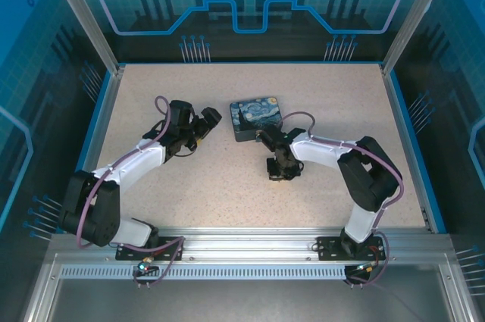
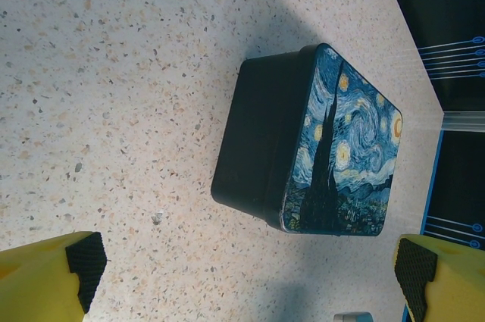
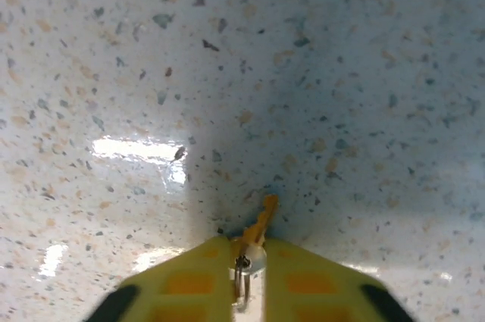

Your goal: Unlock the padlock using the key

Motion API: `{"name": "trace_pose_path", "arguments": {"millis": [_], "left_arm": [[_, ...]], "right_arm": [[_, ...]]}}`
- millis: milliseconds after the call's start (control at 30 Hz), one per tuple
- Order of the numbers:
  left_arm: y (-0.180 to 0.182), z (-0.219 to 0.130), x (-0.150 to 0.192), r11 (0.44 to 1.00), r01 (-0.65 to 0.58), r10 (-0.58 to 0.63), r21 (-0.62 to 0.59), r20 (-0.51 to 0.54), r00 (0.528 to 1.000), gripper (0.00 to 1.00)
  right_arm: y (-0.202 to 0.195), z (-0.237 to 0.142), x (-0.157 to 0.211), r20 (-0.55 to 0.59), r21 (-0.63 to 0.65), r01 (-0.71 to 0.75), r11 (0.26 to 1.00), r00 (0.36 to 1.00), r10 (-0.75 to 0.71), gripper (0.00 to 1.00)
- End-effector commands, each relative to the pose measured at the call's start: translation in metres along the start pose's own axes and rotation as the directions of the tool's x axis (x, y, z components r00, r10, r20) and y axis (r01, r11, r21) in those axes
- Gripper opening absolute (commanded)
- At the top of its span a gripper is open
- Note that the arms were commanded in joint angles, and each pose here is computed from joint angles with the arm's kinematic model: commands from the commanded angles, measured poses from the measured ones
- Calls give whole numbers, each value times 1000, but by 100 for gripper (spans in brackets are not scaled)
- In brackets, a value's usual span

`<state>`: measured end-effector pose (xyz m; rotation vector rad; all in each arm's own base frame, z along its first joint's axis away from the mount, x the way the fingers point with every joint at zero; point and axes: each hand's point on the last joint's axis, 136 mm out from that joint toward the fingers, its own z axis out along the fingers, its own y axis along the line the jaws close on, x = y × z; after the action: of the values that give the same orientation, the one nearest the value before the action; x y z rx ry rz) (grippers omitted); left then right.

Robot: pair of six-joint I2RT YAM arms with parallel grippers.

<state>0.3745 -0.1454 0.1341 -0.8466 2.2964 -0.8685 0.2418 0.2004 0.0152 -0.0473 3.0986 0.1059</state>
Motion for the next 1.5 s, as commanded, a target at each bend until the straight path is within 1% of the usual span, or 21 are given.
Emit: {"name": "trace_pose_path", "arguments": {"millis": [0, 267, 367, 400, 433, 467, 500, 533, 567, 733, 867, 967, 1067, 1200, 1300, 1467], "left_arm": [[-6, 2, 3, 1000, -1, 1, 19, -17, 1000, 99], [-6, 7, 4, 1000, 7, -6, 24, -24, 1000, 99], [-7, 8, 5, 1000, 8, -8, 26, -26, 1000, 99], [-7, 8, 5, 1000, 8, -8, 26, -28, 1000, 99], [-7, 9, 6, 1000, 7, -7, 24, -29, 1000, 99], [-7, 9, 6, 1000, 8, -7, 24, -29, 1000, 99], [-6, 10, 6, 1000, 8, -7, 23, -30, 1000, 99], [-7, 9, 6, 1000, 7, -6, 24, -29, 1000, 99], [-7, 10, 6, 1000, 8, -8, 25, -30, 1000, 99], [-8, 9, 6, 1000, 5, -5, 25, -30, 1000, 99], [-9, 9, 5, 1000, 5, -4, 28, -30, 1000, 99], [-10, 8, 5, 1000, 4, -4, 29, -27, 1000, 99], [-9, 8, 5, 1000, 3, -2, 28, -28, 1000, 99], [-8, 9, 6, 1000, 4, -3, 25, -33, 999, 99], [-9, 9, 6, 1000, 5, -4, 28, -35, 999, 99], [-8, 10, 7, 1000, 6, -5, 26, -37, 999, 99]], "right_arm": [[4, -3, 4, 11, -17, 20, 1000, 1000, -20, 1], [1, -58, 13, 93, -94, 24, 995, 996, -16, 0], [0, -72, 17, 109, -114, 26, 993, 994, -13, 0], [0, -76, 18, 117, -120, 25, 992, 993, -11, 6], [-1, -78, 19, 119, -124, 26, 992, 993, -11, 22], [-2, -80, 19, 124, -121, 23, 992, 992, -8, 46], [-4, -82, 19, 131, -116, 21, 993, 991, -6, 60], [-6, -83, 18, 137, -111, 18, 994, 991, -3, 66], [-7, -83, 17, 143, -107, 16, 994, 990, 0, 68], [-8, -79, 12, 146, -107, 15, 994, 989, 1, 69], [-8, -70, 8, 135, -96, 25, 995, 991, -12, 68], [-8, -57, 9, 106, -92, 46, 995, 994, -36, 64], [-8, -42, 12, 83, -84, 97, 992, 992, -90, 60], [-15, -27, 16, 56, -53, 142, 988, 989, -139, 54], [-22, -17, 21, 28, -31, 150, 988, 988, -149, 52], [-20, -8, 22, 7, -38, 154, 987, 988, -154, 49]]}}
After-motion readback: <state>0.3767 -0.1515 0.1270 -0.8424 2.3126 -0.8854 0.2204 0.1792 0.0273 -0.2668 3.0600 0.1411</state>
